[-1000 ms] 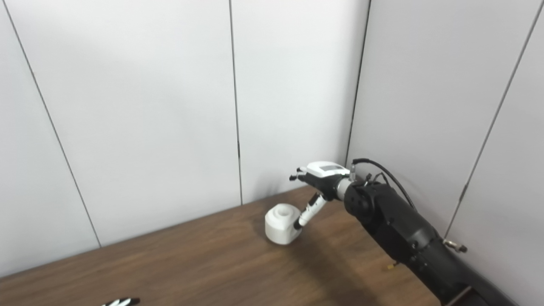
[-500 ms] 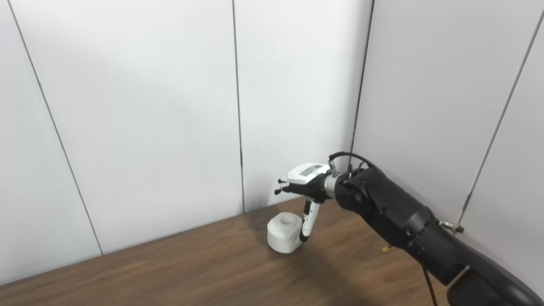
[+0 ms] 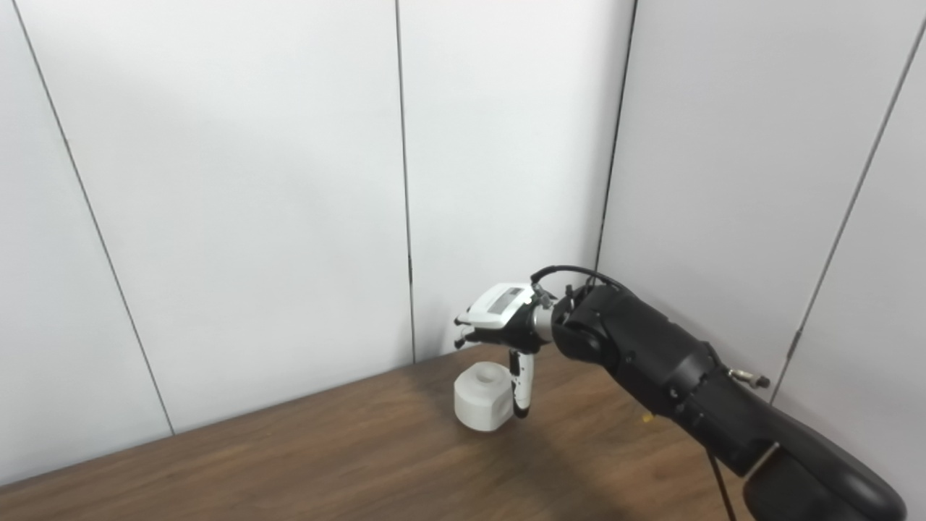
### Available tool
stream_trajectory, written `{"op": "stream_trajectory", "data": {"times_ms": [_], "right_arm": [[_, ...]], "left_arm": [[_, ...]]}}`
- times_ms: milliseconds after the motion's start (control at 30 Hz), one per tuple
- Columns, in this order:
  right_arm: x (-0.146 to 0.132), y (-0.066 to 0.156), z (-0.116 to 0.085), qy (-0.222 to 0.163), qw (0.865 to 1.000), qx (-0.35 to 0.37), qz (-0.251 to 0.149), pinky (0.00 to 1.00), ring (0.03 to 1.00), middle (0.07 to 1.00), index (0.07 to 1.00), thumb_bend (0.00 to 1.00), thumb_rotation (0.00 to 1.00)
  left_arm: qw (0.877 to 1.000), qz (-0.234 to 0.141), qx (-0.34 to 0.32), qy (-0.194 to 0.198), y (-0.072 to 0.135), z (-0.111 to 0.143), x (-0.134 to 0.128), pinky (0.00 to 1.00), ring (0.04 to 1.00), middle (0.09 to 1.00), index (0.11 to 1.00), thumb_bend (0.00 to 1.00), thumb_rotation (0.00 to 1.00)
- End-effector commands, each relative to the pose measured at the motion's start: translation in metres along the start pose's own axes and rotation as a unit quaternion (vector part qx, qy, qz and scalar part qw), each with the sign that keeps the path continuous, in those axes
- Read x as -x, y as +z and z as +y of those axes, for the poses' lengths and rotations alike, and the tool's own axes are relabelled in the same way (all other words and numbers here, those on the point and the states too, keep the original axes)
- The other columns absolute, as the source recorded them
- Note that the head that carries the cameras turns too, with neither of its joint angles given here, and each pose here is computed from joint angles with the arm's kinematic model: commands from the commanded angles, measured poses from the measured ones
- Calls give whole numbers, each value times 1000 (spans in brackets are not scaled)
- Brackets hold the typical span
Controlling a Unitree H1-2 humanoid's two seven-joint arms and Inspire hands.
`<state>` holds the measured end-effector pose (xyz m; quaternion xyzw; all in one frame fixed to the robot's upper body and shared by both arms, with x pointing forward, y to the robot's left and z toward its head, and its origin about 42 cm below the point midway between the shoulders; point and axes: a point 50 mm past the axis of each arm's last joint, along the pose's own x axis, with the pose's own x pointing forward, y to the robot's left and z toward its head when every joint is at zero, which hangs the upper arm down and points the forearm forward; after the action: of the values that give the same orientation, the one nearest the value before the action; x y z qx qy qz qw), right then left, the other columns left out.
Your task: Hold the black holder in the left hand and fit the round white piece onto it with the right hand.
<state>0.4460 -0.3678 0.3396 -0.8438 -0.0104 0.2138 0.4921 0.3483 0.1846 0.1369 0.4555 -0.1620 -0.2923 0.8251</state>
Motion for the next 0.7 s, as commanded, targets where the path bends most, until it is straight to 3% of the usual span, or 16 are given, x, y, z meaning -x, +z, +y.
{"op": "stream_trajectory", "data": {"times_ms": [0,367,667], "right_arm": [[11,-14,-34,-44,998,47,8,950,1000,1000,884,1000,388],[3,-8,-39,-72,991,110,-13,911,984,961,843,1000,312],[-1,-8,-40,-88,990,110,-2,890,973,951,827,934,276]], "left_arm": [[1000,-9,-16,-11,2,-1,4,1000,966,935,481,513,44],[1000,-14,-7,-11,4,-3,7,1000,970,939,481,512,43],[1000,-18,-8,-11,6,-1,10,1000,971,939,481,512,43]]}}
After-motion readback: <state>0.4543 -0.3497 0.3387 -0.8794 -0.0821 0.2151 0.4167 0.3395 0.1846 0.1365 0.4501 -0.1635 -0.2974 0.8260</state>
